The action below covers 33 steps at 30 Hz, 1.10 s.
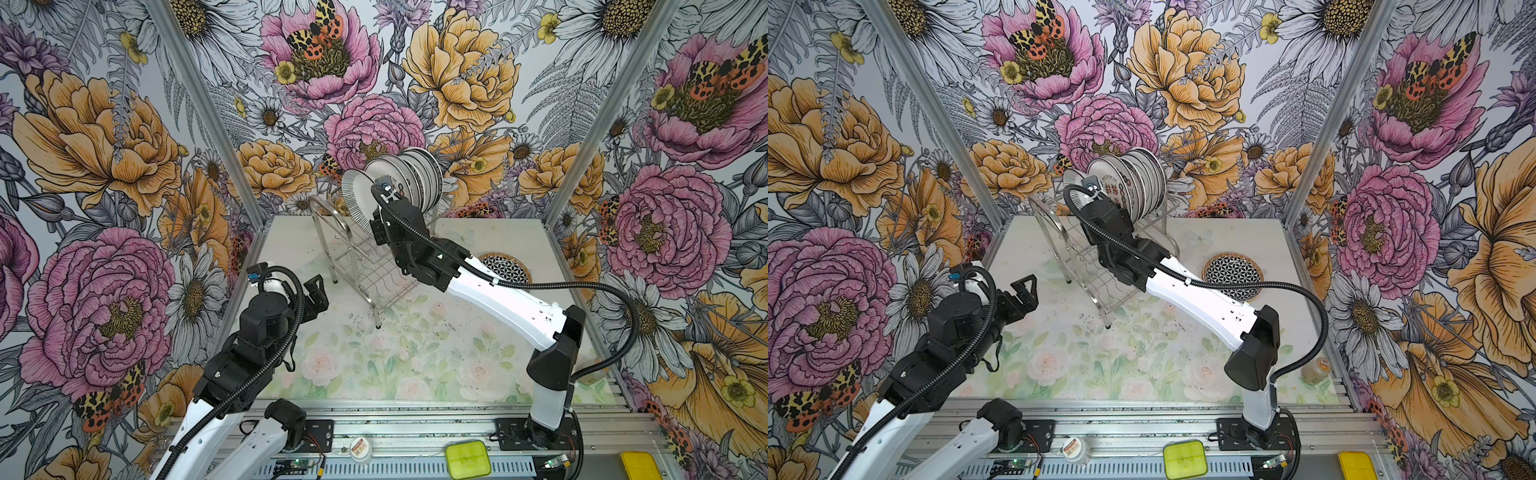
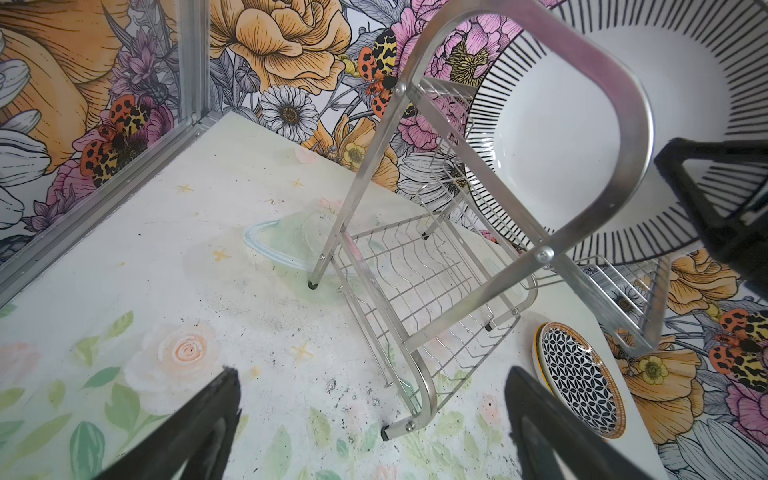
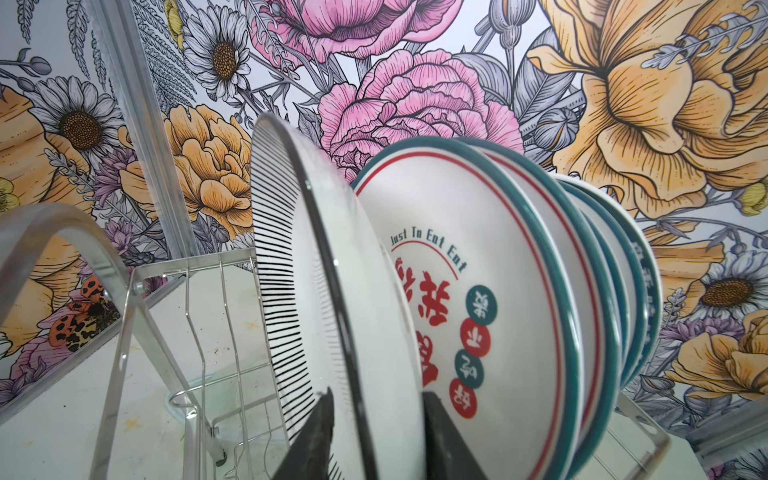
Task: Unload the plates from the dish rack
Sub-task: 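Lower the right gripper onto the black-striped plate's rim in the rack and close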
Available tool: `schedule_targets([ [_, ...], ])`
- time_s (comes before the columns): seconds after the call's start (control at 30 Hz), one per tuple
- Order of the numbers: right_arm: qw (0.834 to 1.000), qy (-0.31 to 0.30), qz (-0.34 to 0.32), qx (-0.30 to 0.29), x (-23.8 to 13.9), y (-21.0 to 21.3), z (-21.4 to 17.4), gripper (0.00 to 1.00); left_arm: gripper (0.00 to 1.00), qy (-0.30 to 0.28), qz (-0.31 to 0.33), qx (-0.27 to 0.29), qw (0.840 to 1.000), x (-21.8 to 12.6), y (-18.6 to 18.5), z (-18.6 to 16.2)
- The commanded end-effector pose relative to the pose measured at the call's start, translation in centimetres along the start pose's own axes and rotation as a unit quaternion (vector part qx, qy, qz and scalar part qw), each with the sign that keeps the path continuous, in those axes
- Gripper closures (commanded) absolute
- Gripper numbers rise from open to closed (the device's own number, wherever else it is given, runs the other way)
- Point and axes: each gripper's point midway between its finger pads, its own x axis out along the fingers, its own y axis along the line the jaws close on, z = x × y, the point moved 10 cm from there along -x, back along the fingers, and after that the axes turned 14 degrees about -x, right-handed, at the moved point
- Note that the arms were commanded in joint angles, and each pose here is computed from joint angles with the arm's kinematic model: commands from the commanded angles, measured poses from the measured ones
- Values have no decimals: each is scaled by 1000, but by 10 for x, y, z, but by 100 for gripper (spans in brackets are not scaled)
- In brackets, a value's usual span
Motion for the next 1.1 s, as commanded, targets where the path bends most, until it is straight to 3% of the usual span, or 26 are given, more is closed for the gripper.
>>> schedule_targets([
  [0.0, 1000, -10, 18, 2, 5, 9, 3, 68, 1, 23, -2, -2, 1000, 6, 2, -5],
  [0.23, 1000, -7, 12, -3, 8, 10, 1, 81, 1, 25, 6, 2, 1000, 10, 3, -5],
  [0.47, 1000, -5, -4, -15, 12, 14, 0, 86, 1, 31, 9, 2, 999, 16, 4, -8],
  [0.63, 1000, -12, -3, -19, 12, 14, 2, 100, 1, 32, 19, -1, 999, 23, 4, -10],
  [1.07, 998, -56, -26, -10, -5, 2, 24, 100, 1, 52, 30, -37, 997, 34, 13, -11],
])
